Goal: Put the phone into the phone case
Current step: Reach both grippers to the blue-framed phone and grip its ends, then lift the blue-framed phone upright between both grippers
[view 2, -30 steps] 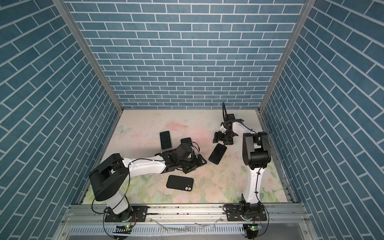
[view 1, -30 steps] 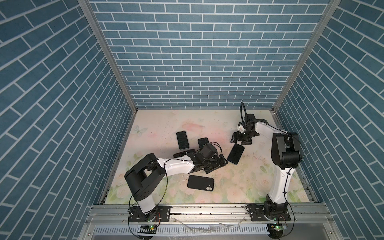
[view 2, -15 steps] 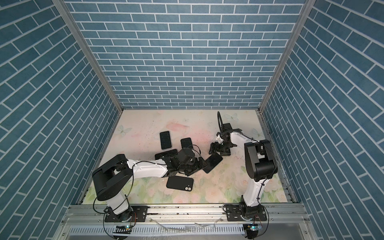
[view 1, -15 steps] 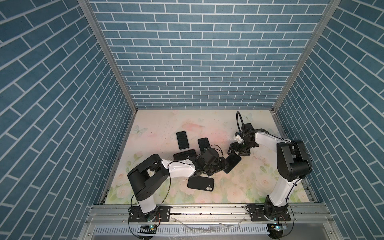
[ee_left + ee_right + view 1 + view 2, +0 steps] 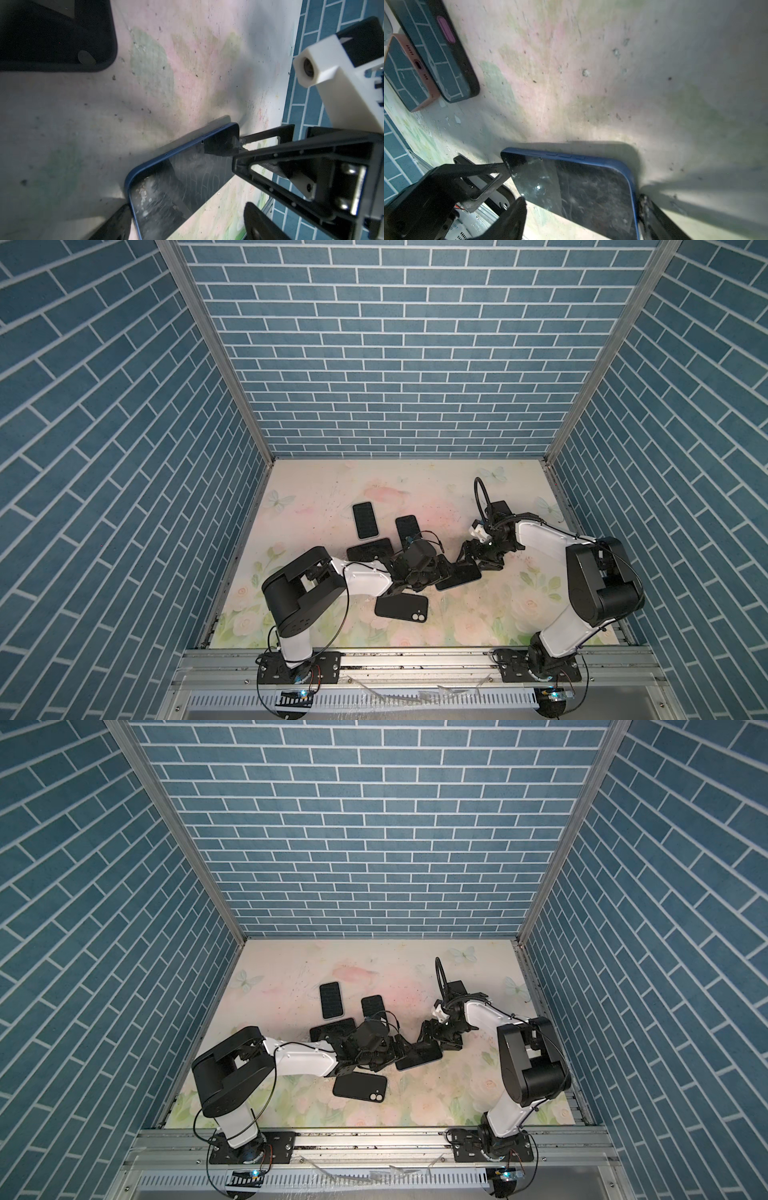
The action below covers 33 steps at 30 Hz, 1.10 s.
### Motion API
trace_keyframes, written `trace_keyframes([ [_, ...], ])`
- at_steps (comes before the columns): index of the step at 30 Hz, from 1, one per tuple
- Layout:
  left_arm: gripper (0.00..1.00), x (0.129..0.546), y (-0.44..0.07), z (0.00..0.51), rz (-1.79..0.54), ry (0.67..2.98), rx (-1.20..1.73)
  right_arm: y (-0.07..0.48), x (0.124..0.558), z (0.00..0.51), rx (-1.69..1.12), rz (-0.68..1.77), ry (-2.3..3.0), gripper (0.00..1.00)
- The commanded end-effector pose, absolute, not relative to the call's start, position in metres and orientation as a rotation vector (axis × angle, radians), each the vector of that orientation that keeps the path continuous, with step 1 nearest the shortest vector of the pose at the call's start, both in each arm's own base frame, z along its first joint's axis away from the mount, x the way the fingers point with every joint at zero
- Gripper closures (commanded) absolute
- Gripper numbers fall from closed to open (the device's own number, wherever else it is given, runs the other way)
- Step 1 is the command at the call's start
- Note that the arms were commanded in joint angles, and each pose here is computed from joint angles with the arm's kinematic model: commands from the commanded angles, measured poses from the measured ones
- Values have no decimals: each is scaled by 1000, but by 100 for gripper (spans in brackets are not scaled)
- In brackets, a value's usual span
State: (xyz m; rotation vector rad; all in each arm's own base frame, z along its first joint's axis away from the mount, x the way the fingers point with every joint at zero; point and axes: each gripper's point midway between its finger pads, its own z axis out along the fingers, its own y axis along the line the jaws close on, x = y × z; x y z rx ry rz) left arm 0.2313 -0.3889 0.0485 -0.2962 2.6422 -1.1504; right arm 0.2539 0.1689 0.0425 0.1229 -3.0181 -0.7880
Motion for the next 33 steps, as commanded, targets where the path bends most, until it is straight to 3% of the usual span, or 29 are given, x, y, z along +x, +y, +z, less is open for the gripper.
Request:
trace_keyframes([
  [1,14,224,-380,18,-1064,2705,-303,196,242,79,175,-1066,-2936,19],
  [11,14,229,-376,25,-1047,2705,-262,206,238,134,288,-1287,-2978,25],
  [24,14,244,-366,42,-1022,2678,-215,209,228,131,321,-1348,-2929,51],
  [33,14,253,-364,49,-1044,2652,-227,206,232,118,283,-1273,-2936,88],
])
